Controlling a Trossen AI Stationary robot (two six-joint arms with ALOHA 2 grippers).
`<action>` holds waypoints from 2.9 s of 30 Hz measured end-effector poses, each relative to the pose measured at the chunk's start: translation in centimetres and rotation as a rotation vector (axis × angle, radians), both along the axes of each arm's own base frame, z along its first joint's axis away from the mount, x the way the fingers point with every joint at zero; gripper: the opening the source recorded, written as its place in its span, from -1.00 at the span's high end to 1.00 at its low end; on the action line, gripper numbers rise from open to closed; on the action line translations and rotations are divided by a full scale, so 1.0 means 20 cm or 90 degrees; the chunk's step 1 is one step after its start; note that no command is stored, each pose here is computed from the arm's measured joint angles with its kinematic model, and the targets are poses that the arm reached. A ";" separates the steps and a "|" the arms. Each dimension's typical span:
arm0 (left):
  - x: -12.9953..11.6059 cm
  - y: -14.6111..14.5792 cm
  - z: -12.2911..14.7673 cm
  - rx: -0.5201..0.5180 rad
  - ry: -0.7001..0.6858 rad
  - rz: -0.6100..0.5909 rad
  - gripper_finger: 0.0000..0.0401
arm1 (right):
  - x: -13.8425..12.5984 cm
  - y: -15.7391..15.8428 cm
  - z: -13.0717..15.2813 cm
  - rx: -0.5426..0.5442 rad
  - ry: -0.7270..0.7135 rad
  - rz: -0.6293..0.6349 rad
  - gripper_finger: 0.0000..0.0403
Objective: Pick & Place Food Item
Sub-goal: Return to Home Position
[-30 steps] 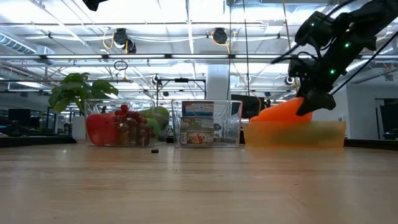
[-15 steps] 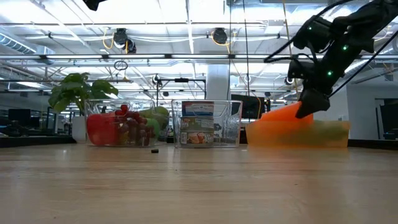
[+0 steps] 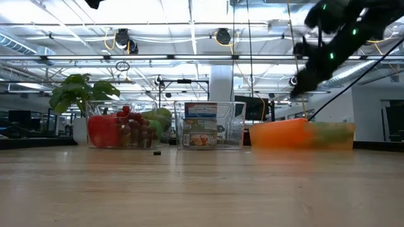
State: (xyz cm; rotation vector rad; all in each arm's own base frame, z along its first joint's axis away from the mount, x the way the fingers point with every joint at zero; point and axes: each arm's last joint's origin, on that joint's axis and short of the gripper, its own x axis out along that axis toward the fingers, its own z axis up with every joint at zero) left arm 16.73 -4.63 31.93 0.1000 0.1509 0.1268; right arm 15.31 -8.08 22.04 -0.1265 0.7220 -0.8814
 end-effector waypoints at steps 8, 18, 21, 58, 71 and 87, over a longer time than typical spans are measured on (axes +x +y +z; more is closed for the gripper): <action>-0.22 0.09 0.25 -0.098 -0.041 0.018 -0.21 | -0.08 0.12 0.35 0.069 -0.317 0.043 -0.77; -0.34 0.18 -0.03 -0.181 -0.078 0.046 -0.21 | -0.24 0.24 0.35 0.180 -0.401 0.227 -0.77; -0.29 0.17 -0.18 -0.182 -0.074 0.008 -0.21 | -0.21 0.25 0.30 0.189 -0.424 0.275 -0.77; -0.37 0.33 -0.74 -0.245 -0.122 0.049 -0.21 | -0.22 0.29 -0.22 0.165 -0.520 0.424 -0.77; -0.37 0.32 -0.74 -0.226 -0.115 0.033 -0.21 | -0.30 0.32 -0.21 0.121 -0.522 0.500 -0.77; -0.37 0.32 -0.74 -0.224 -0.116 0.037 -0.21 | -0.29 0.31 -0.24 0.081 -0.520 0.480 -0.77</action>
